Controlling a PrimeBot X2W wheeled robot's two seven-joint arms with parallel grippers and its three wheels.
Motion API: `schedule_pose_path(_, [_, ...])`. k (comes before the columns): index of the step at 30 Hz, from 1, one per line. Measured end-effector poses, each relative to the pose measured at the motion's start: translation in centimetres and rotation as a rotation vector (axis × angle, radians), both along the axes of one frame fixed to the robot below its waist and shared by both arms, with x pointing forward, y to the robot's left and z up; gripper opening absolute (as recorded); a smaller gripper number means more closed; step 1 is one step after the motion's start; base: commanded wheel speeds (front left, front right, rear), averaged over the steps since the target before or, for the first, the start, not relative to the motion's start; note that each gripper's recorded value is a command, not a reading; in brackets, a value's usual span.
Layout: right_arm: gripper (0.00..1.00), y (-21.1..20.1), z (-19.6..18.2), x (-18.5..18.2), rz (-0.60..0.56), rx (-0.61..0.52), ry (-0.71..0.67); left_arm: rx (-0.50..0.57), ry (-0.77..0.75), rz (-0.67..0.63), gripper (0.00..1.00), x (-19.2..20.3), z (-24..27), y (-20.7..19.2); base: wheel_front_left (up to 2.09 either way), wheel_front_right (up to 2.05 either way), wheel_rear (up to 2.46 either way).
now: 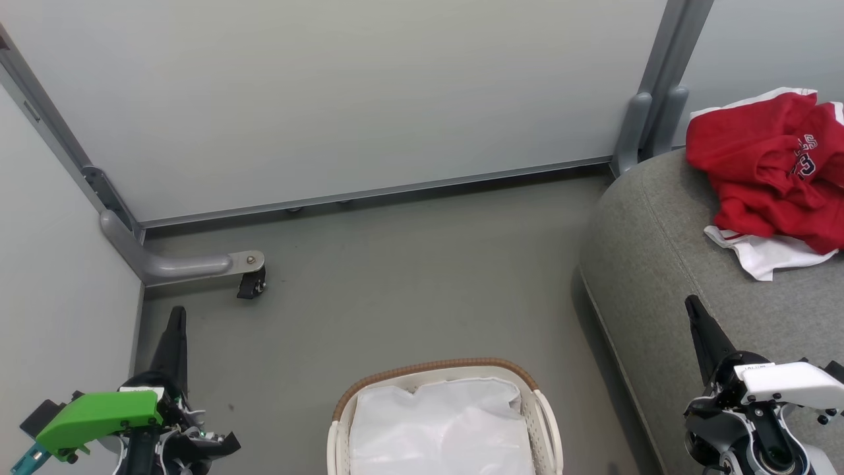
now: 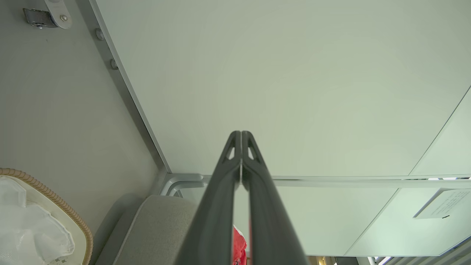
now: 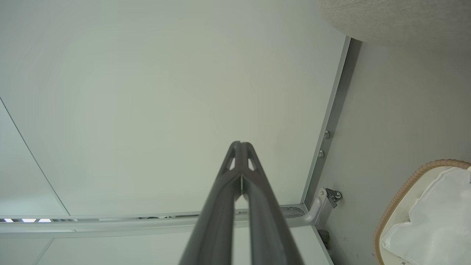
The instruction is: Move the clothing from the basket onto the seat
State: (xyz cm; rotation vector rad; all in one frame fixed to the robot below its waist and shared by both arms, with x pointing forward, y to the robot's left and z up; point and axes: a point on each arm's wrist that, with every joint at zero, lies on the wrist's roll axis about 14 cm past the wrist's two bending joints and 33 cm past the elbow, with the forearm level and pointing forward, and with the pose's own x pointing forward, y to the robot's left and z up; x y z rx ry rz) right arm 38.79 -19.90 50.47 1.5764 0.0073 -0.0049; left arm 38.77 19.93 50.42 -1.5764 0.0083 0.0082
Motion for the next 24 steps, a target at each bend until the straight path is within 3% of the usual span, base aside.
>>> schedule_pose_path(24, [0.00, 0.00, 0.01, 0.00, 0.000, 0.000, 0.000, 0.000, 0.000, 0.000, 0.00, 0.00, 0.00, 0.00, 0.00, 0.00, 0.00])
